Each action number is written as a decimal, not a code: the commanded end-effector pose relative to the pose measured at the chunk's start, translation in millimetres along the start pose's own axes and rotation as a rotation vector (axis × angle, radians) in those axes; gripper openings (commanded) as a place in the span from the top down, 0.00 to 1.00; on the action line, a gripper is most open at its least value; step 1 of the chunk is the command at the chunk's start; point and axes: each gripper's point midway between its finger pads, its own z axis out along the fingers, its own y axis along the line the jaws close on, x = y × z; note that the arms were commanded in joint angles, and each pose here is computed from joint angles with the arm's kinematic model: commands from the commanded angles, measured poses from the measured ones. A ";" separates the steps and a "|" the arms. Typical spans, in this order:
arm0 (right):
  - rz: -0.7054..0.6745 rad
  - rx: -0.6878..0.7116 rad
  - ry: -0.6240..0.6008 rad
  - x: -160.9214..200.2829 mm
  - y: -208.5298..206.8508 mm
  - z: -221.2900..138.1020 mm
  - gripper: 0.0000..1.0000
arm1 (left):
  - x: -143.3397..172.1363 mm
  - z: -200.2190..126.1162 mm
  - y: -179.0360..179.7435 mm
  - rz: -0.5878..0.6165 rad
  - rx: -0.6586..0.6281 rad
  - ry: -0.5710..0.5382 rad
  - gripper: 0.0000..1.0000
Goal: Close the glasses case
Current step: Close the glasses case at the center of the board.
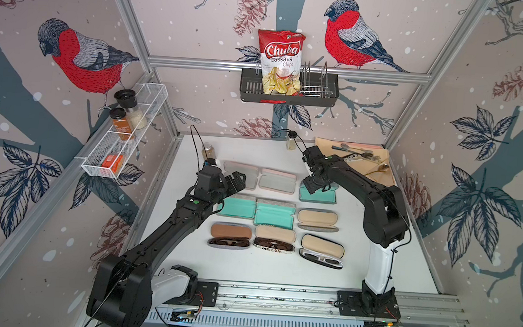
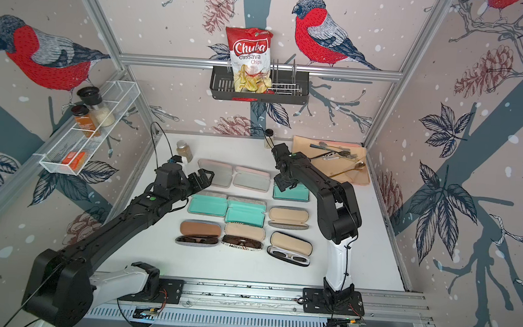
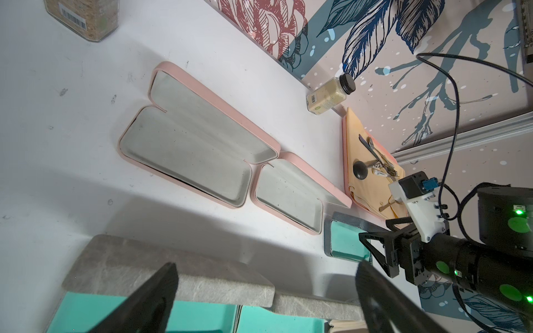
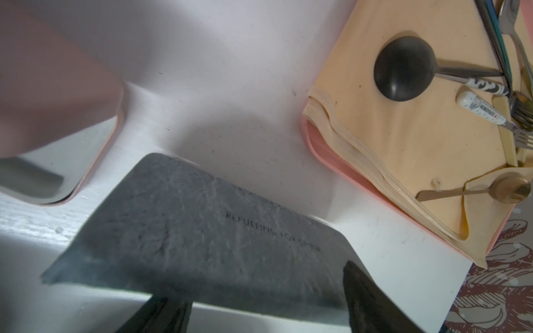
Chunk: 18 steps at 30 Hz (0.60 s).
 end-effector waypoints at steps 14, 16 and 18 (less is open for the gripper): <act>0.017 0.016 0.035 14.7 -9.3 6.7 0.47 | -6.8 0.3 -6.5 0.003 0.030 -0.032 0.04; 0.030 0.037 0.041 17.9 -14.4 6.5 0.52 | -7.2 -0.2 -6.5 0.001 0.031 -0.035 0.04; 0.046 0.054 0.042 19.4 -19.4 5.3 0.57 | -7.6 -0.5 -7.6 0.002 0.036 -0.035 0.04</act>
